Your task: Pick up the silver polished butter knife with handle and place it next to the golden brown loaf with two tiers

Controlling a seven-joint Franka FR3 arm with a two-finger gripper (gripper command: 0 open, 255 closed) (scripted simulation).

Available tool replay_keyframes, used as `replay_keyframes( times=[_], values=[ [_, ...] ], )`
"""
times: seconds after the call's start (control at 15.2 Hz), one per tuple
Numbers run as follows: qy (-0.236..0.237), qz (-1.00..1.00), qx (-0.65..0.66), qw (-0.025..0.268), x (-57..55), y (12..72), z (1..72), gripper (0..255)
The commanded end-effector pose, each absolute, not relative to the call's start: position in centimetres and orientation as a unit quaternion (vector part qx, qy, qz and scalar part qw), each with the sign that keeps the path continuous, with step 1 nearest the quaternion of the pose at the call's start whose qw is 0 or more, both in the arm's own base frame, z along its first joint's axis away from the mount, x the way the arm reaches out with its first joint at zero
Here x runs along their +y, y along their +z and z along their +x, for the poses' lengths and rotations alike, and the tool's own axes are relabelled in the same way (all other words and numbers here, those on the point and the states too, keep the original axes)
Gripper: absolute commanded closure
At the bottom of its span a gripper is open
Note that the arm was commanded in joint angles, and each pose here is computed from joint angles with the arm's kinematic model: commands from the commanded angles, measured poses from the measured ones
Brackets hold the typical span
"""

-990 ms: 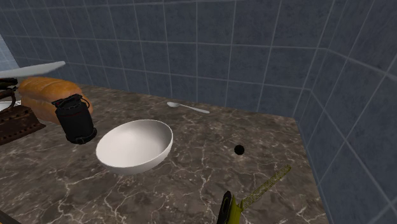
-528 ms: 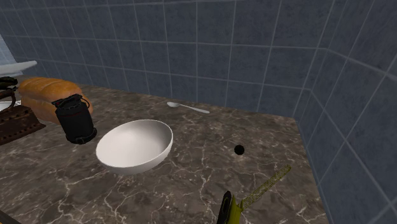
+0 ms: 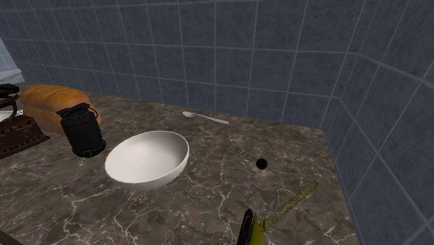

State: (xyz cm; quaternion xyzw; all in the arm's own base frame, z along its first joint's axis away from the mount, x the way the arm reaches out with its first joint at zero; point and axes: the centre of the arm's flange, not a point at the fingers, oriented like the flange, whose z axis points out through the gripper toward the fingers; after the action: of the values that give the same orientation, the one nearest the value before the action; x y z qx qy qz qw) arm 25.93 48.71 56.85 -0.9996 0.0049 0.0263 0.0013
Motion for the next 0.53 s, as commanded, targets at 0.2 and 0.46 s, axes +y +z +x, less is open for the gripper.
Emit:
replay_keyframes(
  times=[0.2,0.46],
  values=[
    [0.026,-1.000,0.005,0.002,48.9,54.2,25.9,255],
    [0.026,-1.000,0.005,0.002,48.9,52.1,25.9,255]
  ],
)
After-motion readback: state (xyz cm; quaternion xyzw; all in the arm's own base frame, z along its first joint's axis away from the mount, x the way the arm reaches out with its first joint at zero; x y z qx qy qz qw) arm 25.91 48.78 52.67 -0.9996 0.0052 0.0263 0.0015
